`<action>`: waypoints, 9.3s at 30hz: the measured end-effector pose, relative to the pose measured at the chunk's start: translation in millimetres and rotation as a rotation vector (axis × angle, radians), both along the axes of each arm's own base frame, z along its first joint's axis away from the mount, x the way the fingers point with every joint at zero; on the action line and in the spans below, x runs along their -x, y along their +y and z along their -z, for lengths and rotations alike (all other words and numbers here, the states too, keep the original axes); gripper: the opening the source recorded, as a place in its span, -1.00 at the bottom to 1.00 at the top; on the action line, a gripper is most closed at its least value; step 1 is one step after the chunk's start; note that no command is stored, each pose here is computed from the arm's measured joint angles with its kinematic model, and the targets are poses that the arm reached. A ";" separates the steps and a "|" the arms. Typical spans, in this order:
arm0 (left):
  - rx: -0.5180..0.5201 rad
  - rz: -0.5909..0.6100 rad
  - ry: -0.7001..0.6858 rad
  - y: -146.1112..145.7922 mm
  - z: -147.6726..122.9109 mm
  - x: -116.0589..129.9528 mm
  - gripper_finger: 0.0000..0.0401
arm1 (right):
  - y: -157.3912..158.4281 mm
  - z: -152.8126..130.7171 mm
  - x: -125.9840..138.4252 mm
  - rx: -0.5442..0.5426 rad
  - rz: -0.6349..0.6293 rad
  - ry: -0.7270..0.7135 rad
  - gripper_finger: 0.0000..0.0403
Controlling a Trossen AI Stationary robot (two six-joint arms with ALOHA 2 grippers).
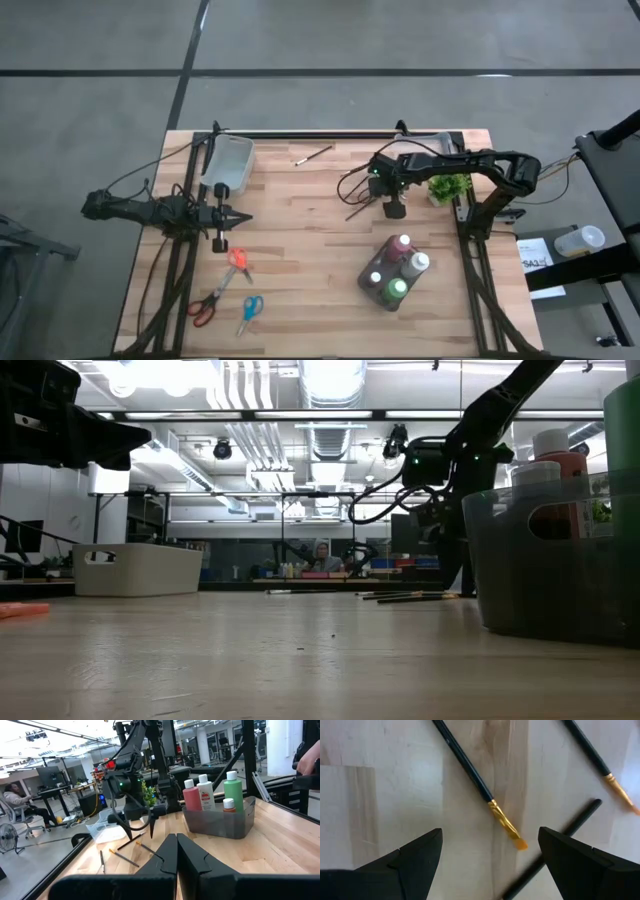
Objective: Pick & Place Paint Supplies
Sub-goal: Put the bottom gold paint brush into the transparent bin, then put the bottom silver paint brush into the transparent bin
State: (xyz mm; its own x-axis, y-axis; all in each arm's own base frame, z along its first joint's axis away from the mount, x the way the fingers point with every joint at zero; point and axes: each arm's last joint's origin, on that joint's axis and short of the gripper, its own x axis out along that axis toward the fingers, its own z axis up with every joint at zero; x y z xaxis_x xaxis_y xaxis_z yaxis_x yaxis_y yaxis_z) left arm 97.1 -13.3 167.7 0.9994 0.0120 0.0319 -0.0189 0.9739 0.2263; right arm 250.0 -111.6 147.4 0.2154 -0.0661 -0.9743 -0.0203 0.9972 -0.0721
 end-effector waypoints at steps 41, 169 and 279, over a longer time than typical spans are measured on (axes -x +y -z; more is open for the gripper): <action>0.000 0.000 0.000 0.0 0.0 0.0 -1.00 | -19.1 5.6 -30.5 -0.013 -0.147 0.183 0.62; 0.000 0.000 0.000 0.0 0.0 0.0 -1.00 | -5.9 -108.9 31.1 0.151 0.439 -0.174 -0.96; 0.000 0.000 0.000 0.0 0.0 0.0 -1.00 | -56.5 -53.6 120.2 0.427 0.532 0.342 -0.46</action>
State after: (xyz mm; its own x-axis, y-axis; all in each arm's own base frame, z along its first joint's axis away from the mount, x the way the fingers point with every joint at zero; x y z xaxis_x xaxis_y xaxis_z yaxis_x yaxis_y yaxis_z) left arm 97.2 -13.2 167.7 0.9994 0.0123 0.0316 -0.0191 0.9739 0.2264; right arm 129.9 -168.0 201.0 -0.2602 -0.4629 -0.8473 0.3649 0.7654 -0.5302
